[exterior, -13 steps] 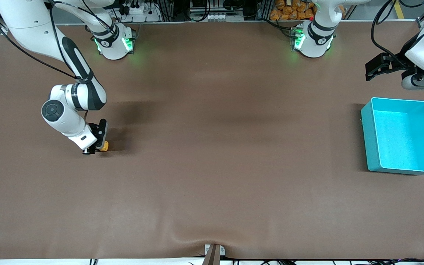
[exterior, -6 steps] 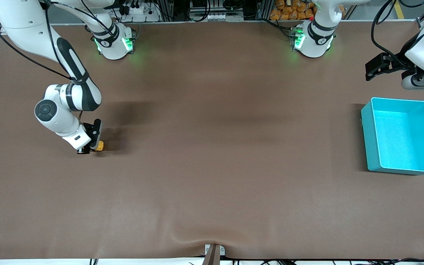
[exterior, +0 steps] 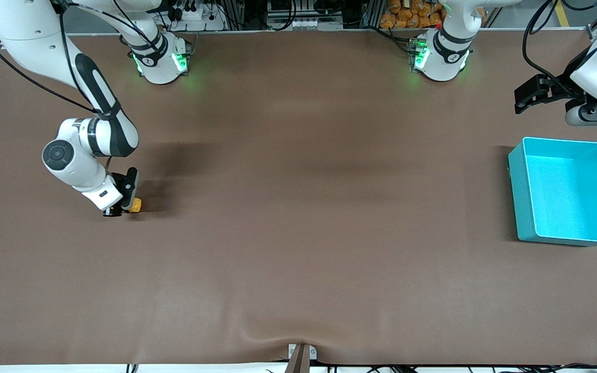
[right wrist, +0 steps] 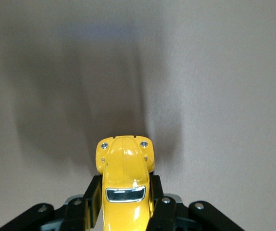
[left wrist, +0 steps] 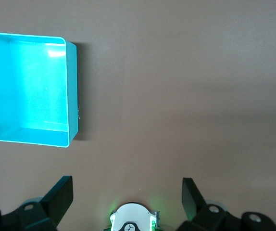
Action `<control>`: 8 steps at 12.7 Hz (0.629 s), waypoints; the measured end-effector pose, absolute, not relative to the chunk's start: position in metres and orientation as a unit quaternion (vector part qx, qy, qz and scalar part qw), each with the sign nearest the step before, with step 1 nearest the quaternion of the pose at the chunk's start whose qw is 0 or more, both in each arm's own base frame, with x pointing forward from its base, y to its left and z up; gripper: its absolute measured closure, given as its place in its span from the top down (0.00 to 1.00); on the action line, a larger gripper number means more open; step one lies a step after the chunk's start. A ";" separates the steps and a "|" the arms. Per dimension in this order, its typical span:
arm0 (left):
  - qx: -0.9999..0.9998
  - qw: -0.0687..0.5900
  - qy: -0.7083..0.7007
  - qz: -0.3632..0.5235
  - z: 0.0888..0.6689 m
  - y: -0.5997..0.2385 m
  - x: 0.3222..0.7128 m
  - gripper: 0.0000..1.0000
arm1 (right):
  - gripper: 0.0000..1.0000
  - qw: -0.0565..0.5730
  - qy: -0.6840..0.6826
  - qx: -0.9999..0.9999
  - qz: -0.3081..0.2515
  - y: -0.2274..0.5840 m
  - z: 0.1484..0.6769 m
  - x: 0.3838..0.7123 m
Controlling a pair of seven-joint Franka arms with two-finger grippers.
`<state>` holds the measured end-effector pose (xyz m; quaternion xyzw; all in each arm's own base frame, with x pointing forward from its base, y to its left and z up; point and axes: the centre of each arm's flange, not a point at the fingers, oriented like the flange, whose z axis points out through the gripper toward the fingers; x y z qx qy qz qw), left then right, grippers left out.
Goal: Wind and store yellow beetle car
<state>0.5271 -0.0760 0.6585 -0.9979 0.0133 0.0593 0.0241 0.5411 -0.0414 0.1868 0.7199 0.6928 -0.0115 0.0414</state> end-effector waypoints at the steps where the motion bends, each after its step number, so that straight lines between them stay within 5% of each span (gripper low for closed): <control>1: -0.998 0.024 0.013 0.059 0.659 -0.076 0.527 1.00 | 0.44 0.042 0.695 0.718 -0.011 -0.050 0.187 0.541; 8: -0.998 0.024 0.013 0.060 0.658 -0.076 0.527 1.00 | 0.44 0.045 0.702 0.711 -0.012 -0.081 0.186 0.539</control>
